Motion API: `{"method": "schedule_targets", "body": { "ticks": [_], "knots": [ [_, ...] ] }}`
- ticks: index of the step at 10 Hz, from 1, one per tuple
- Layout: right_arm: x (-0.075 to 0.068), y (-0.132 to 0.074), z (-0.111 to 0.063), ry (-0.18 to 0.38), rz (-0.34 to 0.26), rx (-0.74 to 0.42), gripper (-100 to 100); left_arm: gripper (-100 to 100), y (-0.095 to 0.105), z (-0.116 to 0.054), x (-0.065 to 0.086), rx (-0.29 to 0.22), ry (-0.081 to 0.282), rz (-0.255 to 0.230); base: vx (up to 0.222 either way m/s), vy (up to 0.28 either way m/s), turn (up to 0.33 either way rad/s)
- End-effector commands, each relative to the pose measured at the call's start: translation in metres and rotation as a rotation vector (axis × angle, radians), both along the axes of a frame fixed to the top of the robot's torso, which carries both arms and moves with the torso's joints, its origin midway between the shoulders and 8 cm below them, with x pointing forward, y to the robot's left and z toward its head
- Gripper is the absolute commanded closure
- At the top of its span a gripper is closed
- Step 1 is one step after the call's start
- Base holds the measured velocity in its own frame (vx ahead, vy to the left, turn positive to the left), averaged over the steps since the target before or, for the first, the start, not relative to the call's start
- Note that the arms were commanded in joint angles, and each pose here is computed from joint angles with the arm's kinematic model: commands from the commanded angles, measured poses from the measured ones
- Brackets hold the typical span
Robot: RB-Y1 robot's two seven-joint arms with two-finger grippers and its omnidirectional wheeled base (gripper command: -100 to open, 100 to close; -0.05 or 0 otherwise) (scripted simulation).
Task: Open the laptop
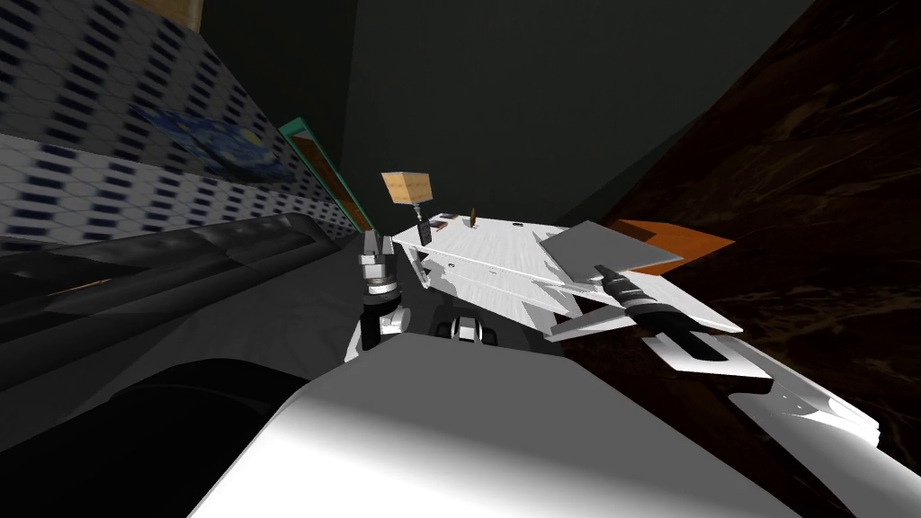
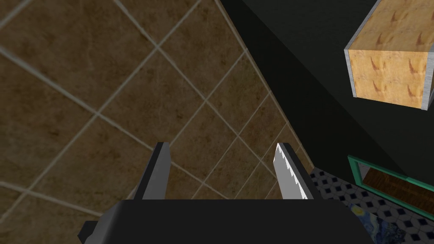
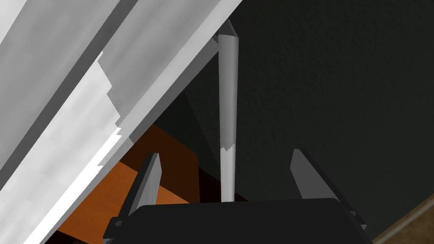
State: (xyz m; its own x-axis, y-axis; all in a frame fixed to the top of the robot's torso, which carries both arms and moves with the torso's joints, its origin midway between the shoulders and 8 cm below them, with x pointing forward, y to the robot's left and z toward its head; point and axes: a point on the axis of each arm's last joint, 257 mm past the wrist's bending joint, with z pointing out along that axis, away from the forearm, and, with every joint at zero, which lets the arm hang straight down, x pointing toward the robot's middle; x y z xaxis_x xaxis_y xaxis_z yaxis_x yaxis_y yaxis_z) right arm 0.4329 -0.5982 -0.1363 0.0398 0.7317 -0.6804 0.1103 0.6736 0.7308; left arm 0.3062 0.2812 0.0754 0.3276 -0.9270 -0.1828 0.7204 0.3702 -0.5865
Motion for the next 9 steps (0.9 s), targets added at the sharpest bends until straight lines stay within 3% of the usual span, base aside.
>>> {"method": "schedule_targets", "body": {
  "ticks": [1,5,6,7,9],
  "knots": [
    [0.002,0.001,0.023,0.0,0.014,-0.004,-100,0,0.0,0.0,0.0,0.0,0.0,0.0,0.034,0.035,-0.062],
    [0.007,0.006,0.048,0.002,0.034,-0.009,-100,0,0.0,0.0,0.0,0.0,0.0,0.0,0.017,0.022,-0.043],
    [0.006,0.003,0.042,0.005,0.03,-0.007,-100,0,0.0,0.0,0.0,0.0,0.0,0.0,0.007,0.006,-0.008],
    [0.006,0.003,0.042,0.006,0.029,-0.006,0,0,0.0,0.0,0.0,0.0,0.0,0.0,0.0,0.0,0.0],
    [0.005,0.003,0.039,0.01,0.028,-0.003,0,0,0.0,0.0,0.0,0.0,0.0,0.0,0.0,0.0,0.0]
  ]
}}
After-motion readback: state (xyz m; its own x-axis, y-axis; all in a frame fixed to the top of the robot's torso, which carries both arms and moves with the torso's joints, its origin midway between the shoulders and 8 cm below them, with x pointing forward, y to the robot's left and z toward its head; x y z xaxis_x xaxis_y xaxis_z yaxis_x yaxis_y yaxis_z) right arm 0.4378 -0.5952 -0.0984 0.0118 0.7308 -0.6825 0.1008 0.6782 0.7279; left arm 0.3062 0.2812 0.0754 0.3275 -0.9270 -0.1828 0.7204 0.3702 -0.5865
